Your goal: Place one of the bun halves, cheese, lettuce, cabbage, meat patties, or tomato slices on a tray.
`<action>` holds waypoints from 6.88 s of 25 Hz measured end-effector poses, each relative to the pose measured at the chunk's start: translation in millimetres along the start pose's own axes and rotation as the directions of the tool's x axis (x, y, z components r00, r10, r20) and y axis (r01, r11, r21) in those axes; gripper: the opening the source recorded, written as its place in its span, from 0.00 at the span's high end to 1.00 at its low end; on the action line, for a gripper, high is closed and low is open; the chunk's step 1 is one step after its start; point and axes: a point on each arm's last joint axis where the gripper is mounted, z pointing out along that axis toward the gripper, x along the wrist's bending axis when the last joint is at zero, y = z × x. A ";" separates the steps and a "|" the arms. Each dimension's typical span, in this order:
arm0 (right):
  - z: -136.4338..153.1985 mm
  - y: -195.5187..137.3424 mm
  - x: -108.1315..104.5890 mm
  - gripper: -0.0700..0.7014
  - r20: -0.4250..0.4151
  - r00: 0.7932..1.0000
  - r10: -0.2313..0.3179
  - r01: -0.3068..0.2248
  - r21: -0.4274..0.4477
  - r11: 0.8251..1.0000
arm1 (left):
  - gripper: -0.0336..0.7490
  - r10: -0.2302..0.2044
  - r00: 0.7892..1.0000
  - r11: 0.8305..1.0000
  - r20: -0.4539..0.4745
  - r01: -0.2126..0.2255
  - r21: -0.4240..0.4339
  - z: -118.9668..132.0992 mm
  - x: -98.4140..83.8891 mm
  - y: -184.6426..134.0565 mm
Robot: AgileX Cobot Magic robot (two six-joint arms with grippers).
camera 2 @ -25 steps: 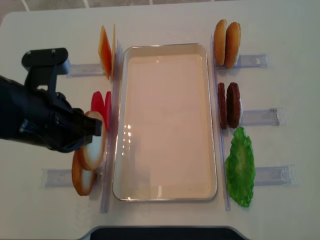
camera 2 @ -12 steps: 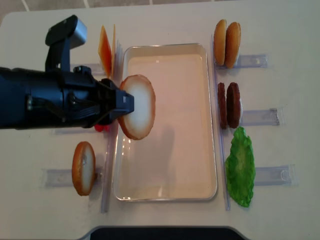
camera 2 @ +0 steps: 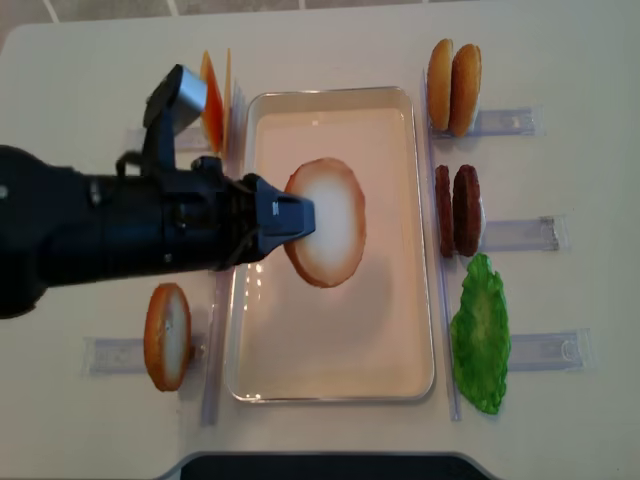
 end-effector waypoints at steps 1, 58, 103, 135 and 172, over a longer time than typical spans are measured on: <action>0.0 0.0 0.0 0.53 0.000 1.000 0.000 0.000 0.000 1.000 | 0.78 -0.019 0.999 1.000 0.036 0.019 0.000 4.2 2.4 3.0; 0.0 0.0 0.0 0.53 0.000 1.000 0.003 -0.003 0.000 1.000 | 0.78 -0.161 0.987 0.958 -0.003 0.157 0.238 105.2 99.5 -19.6; 0.0 0.0 0.0 0.53 0.000 1.000 0.003 -0.003 0.000 1.000 | 0.43 -0.003 0.981 0.983 -0.192 0.039 0.180 22.4 54.7 1.6; 0.0 0.0 0.0 0.53 0.000 1.000 0.003 -0.003 0.000 1.000 | 0.44 0.216 0.547 0.967 -0.809 -0.002 0.257 -112.4 62.0 54.8; 0.0 -0.1 0.0 0.53 0.000 1.000 0.008 -0.008 0.001 1.000 | 0.44 0.098 0.617 0.929 -0.780 -0.337 -0.150 -200.5 38.8 -128.8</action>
